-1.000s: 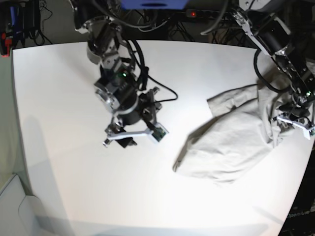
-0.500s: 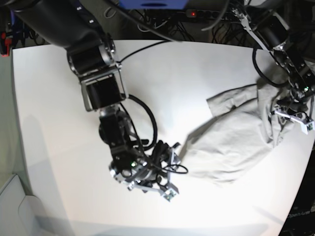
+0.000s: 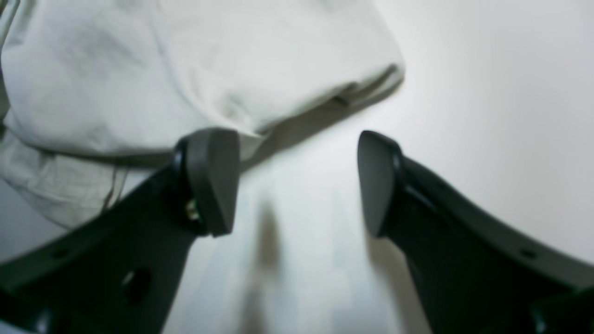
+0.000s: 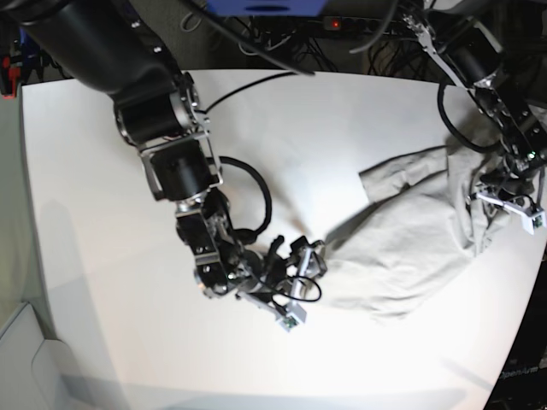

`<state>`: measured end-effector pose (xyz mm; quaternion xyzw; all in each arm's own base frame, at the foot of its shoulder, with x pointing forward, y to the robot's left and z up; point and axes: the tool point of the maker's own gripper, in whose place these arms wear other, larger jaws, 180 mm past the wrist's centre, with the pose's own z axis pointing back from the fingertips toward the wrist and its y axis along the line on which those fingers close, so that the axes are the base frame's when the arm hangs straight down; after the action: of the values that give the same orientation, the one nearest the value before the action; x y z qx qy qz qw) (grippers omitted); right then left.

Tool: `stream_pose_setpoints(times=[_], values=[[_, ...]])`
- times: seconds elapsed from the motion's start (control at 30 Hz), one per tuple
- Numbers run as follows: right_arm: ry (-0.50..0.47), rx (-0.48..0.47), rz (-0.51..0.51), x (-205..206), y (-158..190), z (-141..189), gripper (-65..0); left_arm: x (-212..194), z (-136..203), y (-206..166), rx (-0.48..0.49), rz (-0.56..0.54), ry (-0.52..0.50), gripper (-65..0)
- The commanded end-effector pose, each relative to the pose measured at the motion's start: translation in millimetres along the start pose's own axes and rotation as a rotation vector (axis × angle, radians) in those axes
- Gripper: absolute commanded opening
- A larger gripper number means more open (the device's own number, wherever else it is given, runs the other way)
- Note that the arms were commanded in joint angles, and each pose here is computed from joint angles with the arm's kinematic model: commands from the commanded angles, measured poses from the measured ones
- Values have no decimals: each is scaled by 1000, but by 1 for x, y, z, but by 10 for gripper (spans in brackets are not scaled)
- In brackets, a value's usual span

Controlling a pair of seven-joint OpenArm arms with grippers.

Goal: Layout the t-shirt on the table in an organized manner, then fold the t-shirt properly
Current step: 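Move the right gripper down onto the shirt and grasp its edge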

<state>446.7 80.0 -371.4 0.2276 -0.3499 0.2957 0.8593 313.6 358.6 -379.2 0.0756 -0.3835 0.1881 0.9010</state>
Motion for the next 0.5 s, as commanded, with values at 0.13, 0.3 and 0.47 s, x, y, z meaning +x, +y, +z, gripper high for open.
stream_pose_setpoints(times=[0.13, 0.3, 0.47], values=[[-98, 74, -55, 23, 18, 1, -243, 10, 4, 0, 0, -3, -45, -647], [-102, 161, -90, 18, 47, -5, -243, 6, 3, -5, -9, 5, -36, -647], [-108, 223, -81, 18, 71, -10, -243, -6, -2, -39, -75, -85, -5, -647]])
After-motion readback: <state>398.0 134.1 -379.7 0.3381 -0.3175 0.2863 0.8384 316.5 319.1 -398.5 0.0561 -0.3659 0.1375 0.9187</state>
